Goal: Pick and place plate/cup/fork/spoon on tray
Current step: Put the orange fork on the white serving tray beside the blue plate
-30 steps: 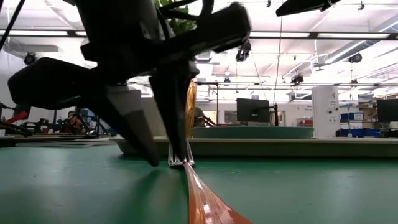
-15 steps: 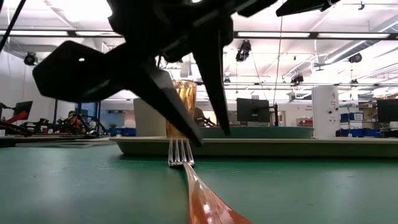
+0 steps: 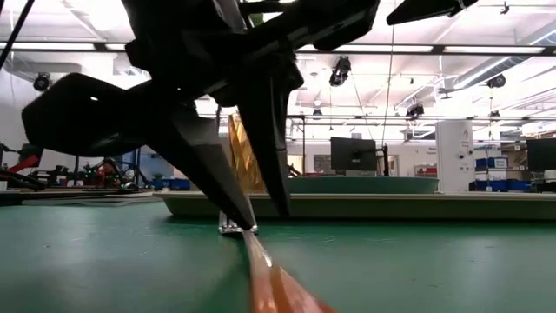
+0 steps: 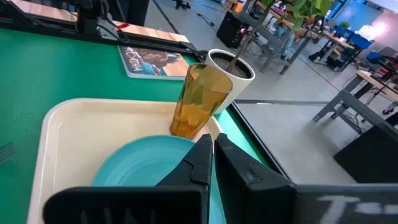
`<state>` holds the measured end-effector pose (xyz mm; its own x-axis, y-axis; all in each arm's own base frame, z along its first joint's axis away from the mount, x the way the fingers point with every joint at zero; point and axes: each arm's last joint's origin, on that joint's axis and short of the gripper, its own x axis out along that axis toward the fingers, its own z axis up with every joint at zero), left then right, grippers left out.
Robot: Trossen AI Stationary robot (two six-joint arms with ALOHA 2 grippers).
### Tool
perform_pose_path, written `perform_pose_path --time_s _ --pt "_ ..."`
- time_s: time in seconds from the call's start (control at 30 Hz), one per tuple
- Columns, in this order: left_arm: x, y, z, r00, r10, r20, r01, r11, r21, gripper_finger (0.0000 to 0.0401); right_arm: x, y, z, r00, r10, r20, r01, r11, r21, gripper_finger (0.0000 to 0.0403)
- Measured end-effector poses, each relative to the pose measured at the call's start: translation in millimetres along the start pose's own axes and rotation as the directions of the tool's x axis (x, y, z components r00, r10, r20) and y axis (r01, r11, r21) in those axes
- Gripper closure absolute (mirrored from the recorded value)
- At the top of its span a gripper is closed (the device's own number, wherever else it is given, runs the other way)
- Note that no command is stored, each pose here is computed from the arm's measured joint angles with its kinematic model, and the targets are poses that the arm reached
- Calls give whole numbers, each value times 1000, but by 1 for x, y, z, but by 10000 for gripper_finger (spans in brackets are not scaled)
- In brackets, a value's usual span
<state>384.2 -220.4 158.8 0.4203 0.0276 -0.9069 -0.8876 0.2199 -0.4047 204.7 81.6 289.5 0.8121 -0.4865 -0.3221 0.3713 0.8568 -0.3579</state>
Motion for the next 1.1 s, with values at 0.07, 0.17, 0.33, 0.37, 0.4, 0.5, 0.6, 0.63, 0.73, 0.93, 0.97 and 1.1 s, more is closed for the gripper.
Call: perform_pose_path --time_s 0.07,0.17,0.33,0.37,0.4,0.5,0.6,0.63,0.73,0.93,0.97,1.1 --pt "-4 2 0 999 24 -28 -24 1000 8 316 0 0 0 1000 0 -1 0 1000 7 394" --pt "-12 6 -1 996 73 -50 -72 997 21 316 0 0 0 1000 0 -2 0 1000 9 394" --pt "-22 7 1 994 95 -46 -95 995 13 315 0 0 0 1000 0 -2 0 1000 10 394" --pt "-23 7 1 995 88 -47 -88 996 8 315 0 0 0 1000 0 -2 0 1000 9 394" --pt "-24 7 1 995 87 -46 -87 996 6 316 0 0 0 1000 0 -2 0 1000 10 394" --pt "-24 7 1 995 90 -43 -90 996 2 315 0 0 0 1000 0 -2 0 1000 10 394" --pt "-24 8 1 995 93 -36 -93 996 -2 315 0 0 0 1000 0 -2 0 1000 10 394" --pt "-23 10 1 994 103 -33 -103 995 0 316 0 0 0 1000 0 -1 0 1000 10 394" --pt "-19 14 1 992 126 -25 -126 992 -10 315 0 0 0 1000 0 -2 0 1000 10 394" --pt "-19 18 -2 990 140 -22 -140 990 -25 315 0 0 0 1000 0 -2 0 1000 10 394" --pt "-18 18 -2 990 140 -20 -141 990 -31 315 0 0 0 1000 0 -2 0 1000 9 394" --pt "-11 21 -4 988 156 -13 -156 987 -28 315 0 0 0 1000 0 -3 0 1000 8 394"
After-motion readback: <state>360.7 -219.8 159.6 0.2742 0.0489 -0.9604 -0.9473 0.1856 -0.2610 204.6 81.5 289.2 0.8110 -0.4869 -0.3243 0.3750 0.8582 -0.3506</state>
